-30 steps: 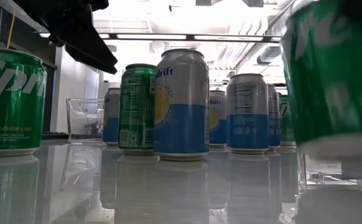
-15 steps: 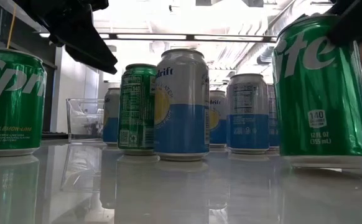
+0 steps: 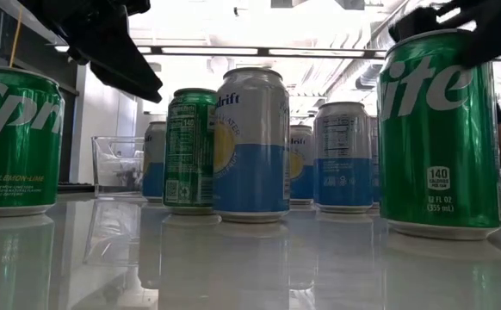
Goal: Sort soda cans
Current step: Put the green soda can into the top right transparent bin
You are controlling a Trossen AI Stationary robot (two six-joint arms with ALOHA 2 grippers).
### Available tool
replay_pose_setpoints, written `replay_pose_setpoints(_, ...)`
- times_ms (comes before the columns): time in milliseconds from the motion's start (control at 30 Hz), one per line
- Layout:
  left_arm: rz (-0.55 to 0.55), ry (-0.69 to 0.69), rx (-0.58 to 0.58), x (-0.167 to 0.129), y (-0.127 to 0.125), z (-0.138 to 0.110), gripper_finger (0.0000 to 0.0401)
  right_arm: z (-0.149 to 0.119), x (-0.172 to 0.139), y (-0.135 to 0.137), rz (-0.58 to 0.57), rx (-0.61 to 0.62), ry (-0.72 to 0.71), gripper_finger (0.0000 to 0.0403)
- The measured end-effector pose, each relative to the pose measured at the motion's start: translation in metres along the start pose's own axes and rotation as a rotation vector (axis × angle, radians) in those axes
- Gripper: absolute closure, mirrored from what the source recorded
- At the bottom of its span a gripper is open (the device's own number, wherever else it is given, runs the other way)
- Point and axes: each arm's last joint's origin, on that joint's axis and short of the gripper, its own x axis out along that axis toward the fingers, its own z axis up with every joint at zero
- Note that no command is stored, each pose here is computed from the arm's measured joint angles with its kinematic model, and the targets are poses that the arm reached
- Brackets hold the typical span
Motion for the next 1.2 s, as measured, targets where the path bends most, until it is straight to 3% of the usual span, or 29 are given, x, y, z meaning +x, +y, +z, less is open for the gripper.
replay_pose_setpoints(433, -0.001, 0.000, 0.000, 0.000, 0.000, 0.000, 0.0098, 0.029, -0.034, -0.006, -0.100, -0.069, 0.258, 0.0064)
replay_pose_setpoints(533, -0.001, 0.000, -0.001, 0.000, 0.000, 0.000, 0.0098, 0.037, -0.037, -0.006, -0.095, 0.018, 0.239, 0.0064)
replay_pose_setpoints(800, 0.001, 0.000, 0.000, 0.000, 0.000, 0.000, 0.0098, 0.062, -0.042, -0.003, -0.048, 0.433, 0.121, 0.0064)
replay_pose_setpoints(1067, 0.008, 0.001, 0.003, 0.000, 0.000, 0.000, 0.0098, 0.068, -0.012, 0.011, -0.176, 0.521, 0.150, 0.0064)
replay_pose_setpoints(1200, 0.012, 0.006, 0.016, 0.000, 0.001, -0.001, 0.0098, 0.070, 0.005, 0.016, -0.258, 0.484, 0.226, 0.0064)
